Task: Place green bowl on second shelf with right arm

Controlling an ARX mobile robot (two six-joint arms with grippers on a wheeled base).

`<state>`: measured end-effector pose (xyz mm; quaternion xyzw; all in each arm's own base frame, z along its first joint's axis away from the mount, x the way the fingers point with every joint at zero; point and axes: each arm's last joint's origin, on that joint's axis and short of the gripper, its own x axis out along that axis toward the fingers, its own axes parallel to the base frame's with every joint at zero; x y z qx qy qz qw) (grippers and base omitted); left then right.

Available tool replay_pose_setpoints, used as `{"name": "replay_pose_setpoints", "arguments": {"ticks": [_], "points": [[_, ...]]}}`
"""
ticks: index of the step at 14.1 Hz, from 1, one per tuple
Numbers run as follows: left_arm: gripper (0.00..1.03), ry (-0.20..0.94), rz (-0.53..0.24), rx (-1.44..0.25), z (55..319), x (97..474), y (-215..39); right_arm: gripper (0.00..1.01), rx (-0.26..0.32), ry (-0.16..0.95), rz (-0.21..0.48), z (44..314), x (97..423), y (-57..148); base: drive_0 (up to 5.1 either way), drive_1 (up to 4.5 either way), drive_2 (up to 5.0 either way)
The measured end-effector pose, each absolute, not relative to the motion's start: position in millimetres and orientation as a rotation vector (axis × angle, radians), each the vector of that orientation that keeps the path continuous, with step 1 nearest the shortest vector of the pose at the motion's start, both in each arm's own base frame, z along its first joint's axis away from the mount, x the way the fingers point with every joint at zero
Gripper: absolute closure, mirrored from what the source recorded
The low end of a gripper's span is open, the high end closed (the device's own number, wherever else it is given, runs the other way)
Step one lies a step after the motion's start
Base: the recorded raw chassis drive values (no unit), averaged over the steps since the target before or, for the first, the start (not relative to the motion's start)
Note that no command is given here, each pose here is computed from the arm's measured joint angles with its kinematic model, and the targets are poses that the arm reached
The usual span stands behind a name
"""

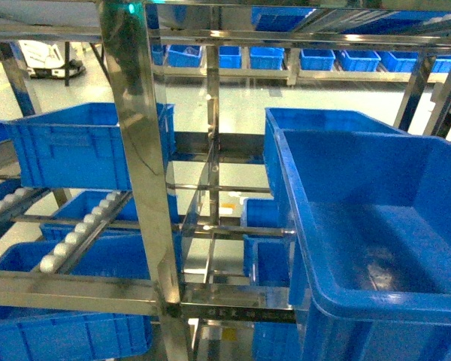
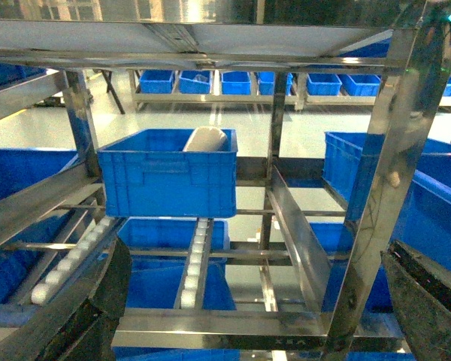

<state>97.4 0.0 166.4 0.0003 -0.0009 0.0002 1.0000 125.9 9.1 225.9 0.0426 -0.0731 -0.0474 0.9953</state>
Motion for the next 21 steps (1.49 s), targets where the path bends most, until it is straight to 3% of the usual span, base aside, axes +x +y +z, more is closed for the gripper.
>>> {"name": "replay_pose_setpoints", "arguments": {"ticks": [7,9,14,16,18,21], "points": [[0.05,-0.002,0.000,0.001,166.4,97.4,0.0,0.99,0.013,-0.028,-0.054,208.6,195.0,-3.0,0.0,0.00,0.0],[0.05,-0.001,0.000,0.001,166.4,97.4,0.0,0.99,-0.006,0.059,-0.045,193.0,204.3,-4.9,0.0,0.00,0.0],[0.05,-0.002,0.001,0.000,166.4,97.4,0.0,0.99,-0.037,0.159,-0.001,163.9,228.7,-4.1,0.0,0.00,0.0],[0.05,-0.002,0.000,0.000,166.4,97.4,0.0,0.99,-0.043,0.209,0.014,153.3,249.7,-5.9,0.0,0.00,0.0],[0.05,-0.001,0.000,0.000,166.4,97.4,0.0,0.99,-0.026,0.291,0.022,148.4,294.1,-19.4,0.0,0.00,0.0],[0.05,-0.002,0.001,0.000,166.4,97.4,0.0,0.99,-0.010,0.336,0.039,146.2,310.6,-24.0,0.0,0.00,0.0]]}}
